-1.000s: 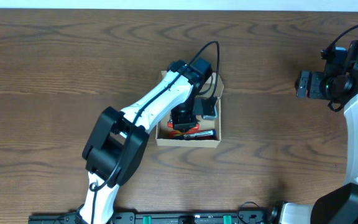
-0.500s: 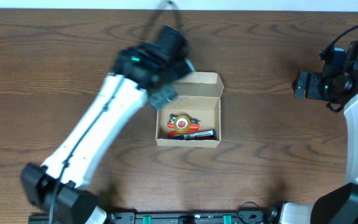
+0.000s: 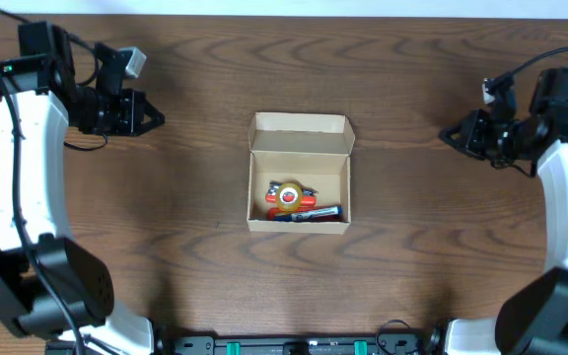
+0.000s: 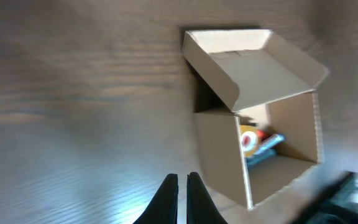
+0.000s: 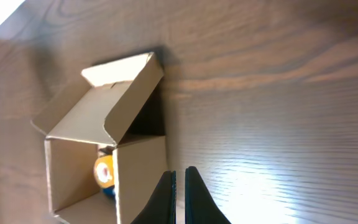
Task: Pack container
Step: 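Move both grippers to the box's lid flaps on either side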
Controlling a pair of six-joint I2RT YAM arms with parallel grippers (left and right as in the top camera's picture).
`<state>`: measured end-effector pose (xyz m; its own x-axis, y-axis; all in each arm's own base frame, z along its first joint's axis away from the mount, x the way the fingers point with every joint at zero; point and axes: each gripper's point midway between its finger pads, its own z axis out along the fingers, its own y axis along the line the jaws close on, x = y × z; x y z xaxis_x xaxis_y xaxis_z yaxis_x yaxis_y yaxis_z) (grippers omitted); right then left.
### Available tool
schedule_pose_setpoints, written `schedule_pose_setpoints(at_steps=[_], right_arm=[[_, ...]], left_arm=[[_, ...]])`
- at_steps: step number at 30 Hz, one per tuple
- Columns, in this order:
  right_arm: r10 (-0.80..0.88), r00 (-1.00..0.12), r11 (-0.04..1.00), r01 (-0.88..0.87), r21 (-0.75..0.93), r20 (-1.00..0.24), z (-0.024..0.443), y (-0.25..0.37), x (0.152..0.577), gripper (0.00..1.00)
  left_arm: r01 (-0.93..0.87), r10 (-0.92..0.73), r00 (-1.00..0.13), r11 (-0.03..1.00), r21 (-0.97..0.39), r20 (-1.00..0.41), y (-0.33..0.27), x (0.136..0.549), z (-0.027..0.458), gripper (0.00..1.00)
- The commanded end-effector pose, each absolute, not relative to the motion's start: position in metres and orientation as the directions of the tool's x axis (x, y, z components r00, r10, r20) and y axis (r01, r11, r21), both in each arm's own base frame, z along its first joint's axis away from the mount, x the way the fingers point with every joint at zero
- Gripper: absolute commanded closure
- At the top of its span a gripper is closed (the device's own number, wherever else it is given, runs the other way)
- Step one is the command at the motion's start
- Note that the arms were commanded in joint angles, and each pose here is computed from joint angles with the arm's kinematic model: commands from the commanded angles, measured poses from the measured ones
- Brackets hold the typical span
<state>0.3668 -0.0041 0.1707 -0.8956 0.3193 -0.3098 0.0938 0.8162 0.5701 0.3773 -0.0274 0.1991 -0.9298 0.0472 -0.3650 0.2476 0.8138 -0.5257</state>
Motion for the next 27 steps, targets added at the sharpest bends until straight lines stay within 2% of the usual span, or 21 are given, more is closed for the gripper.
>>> schedule_pose_setpoints(at_steps=[1,15,21,27], right_arm=[[0.328,-0.926,0.744,0.131,0.655,-0.187,0.149,0.019,0.368,0.99],[0.225,-0.971,0.623,0.211,0.753,0.085,0.065,0.081,0.374,0.99],[0.186,-0.973,0.600,0.223,0.768,0.137,0.039,0.108,0.377,0.99],[0.169,-0.976,0.604,0.214,0.768,0.139,0.030,0.123,0.380,0.99]], left_arm=[[0.221,0.018,-0.956,0.704,-0.675,-0.294,-0.046,0.378,0.173,0.94],[0.038,0.008,-0.999,0.524,-0.851,-0.040,-0.078,0.384,0.082,0.94],[0.004,0.046,-0.999,0.498,-0.867,0.022,-0.097,0.380,0.059,0.94],[-0.006,0.090,-0.994,0.498,-0.867,0.058,-0.119,0.376,0.041,0.94]])
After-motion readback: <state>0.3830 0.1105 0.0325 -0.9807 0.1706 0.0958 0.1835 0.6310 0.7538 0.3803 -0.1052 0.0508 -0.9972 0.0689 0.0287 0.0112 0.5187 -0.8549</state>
